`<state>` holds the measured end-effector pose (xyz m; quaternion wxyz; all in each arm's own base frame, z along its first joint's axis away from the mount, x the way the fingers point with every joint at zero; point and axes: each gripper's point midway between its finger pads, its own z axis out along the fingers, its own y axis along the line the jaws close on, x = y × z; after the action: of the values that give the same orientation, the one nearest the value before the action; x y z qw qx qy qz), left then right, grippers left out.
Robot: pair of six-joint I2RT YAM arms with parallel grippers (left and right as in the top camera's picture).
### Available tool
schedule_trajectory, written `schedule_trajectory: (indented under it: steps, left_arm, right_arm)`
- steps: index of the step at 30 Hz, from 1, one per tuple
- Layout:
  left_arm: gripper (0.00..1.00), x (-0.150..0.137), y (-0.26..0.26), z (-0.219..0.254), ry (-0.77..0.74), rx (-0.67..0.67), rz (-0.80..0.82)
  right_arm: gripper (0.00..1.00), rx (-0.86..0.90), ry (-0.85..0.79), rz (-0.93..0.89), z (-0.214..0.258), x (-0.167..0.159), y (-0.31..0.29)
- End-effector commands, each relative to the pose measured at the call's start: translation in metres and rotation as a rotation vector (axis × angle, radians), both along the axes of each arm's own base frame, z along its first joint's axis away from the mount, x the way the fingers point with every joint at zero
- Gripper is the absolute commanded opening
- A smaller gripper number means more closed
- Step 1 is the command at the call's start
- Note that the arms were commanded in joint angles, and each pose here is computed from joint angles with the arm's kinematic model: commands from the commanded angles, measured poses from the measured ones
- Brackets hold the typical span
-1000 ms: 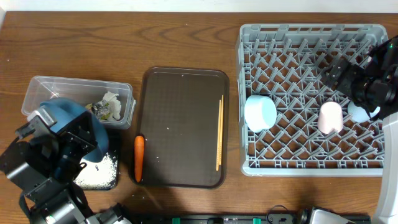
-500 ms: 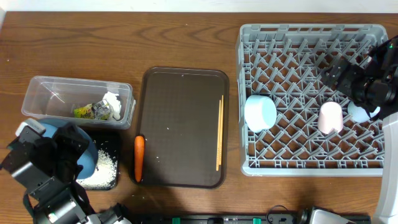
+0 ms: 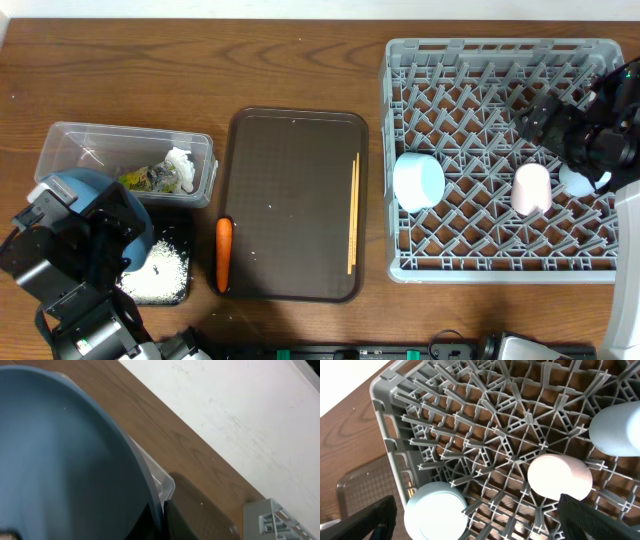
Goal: Sort waste into correct bins and load items into the dishwasher rack
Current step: 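Shake the tilted plate to dump the food onto the black tray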
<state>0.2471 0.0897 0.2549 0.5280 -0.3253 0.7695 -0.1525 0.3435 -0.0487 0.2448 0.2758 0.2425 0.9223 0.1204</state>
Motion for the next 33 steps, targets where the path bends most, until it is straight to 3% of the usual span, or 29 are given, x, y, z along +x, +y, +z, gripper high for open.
schedule_trajectory:
  steps: [1, 4, 7, 14, 16, 19, 21, 33]
  left_arm:
    - [0.06, 0.004, -0.009, 0.005, -0.030, -0.019, -0.055]
    - [0.06, 0.013, -0.047, 0.040, -0.198, 0.088, -0.343]
    - [0.06, 0.014, -0.062, 0.064, -0.300, 0.105, -0.437]
    - [0.06, 0.012, -0.060, 0.065, -0.289, -0.014, -0.385]
    - [0.06, 0.009, -0.051, 0.051, -0.233, -0.045, -0.296]
    - [0.06, -0.007, -0.016, 0.004, -0.039, -0.146, 0.001]
    - [0.06, -0.015, -0.006, -0.011, 0.021, -0.178, 0.097]
    - [0.06, -0.005, -0.019, 0.010, -0.060, -0.108, -0.033]
  right_arm:
    - [0.96, -0.006, -0.012, 0.008, 0.004, 0.001, -0.002]
    - [0.96, -0.006, -0.012, 0.008, 0.004, 0.001, -0.002]
    - [0.96, -0.005, -0.012, 0.009, 0.004, 0.001, -0.001]
    - [0.96, -0.005, -0.007, 0.009, 0.003, 0.000, -0.001]
    - [0.96, -0.005, -0.007, 0.009, 0.003, 0.000, -0.001]
    - [0.96, -0.005, -0.010, 0.008, 0.003, 0.001, -0.001]
    - [0.96, -0.006, -0.012, 0.008, 0.004, 0.001, -0.002]
    - [0.95, -0.005, -0.011, 0.008, 0.004, 0.001, -0.002]
